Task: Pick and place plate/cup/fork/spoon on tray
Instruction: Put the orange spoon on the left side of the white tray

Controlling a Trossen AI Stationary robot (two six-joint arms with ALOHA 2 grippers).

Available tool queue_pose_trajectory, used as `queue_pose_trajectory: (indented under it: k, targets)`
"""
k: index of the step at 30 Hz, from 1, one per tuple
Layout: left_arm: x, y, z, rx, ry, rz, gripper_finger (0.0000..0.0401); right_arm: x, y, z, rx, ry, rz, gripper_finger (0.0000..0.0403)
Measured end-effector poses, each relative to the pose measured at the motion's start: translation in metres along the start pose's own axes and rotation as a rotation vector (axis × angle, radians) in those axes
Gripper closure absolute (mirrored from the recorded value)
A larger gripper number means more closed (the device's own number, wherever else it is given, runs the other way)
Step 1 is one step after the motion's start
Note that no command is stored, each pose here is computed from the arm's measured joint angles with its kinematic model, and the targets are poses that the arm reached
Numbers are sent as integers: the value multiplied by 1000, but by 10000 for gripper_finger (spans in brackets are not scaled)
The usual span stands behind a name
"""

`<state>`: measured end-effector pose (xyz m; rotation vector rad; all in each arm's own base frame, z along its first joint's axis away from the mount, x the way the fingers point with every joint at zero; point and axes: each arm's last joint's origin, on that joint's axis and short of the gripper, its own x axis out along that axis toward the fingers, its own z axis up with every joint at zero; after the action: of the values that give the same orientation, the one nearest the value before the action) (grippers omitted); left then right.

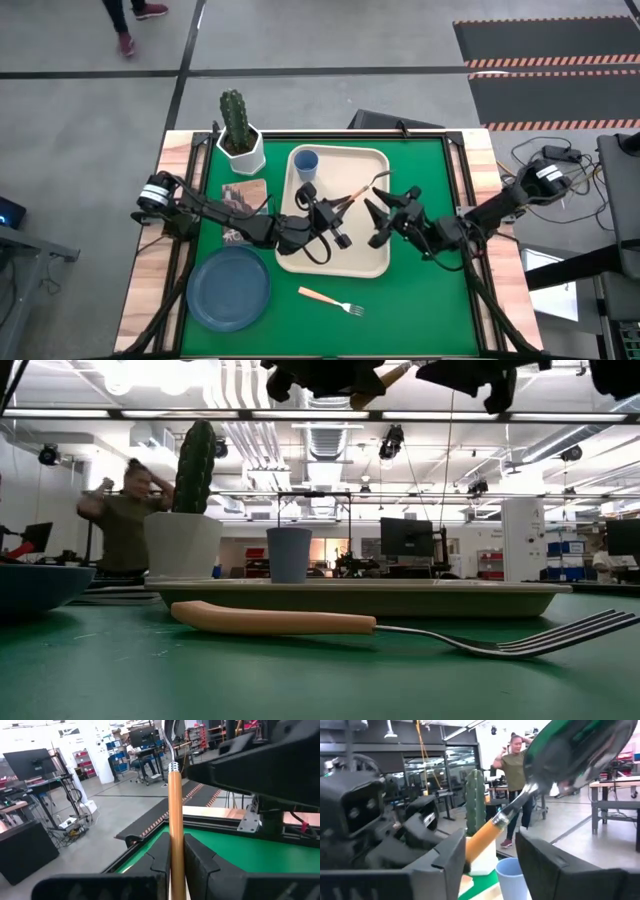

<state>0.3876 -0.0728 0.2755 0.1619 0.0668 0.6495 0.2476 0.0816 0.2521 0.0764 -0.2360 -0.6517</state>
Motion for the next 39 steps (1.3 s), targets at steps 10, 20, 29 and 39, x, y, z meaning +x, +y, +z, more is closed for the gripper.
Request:
queue_pose_trajectory:
  k: [10,20,29,39]
  targets:
    - [-2,-2,2,3,-6,-14,388,19,2,-3,51,-6,-44,205]
    - [-2,-2,-1,11,0,-19,388,22,2,2,58,-27,-20,285]
    - [-2,-2,-2,18,3,-24,368,22,4,4,52,-43,58,373]
    - [-5,-6,-3,24,6,-71,323,22,3,3,-1,-31,32,373]
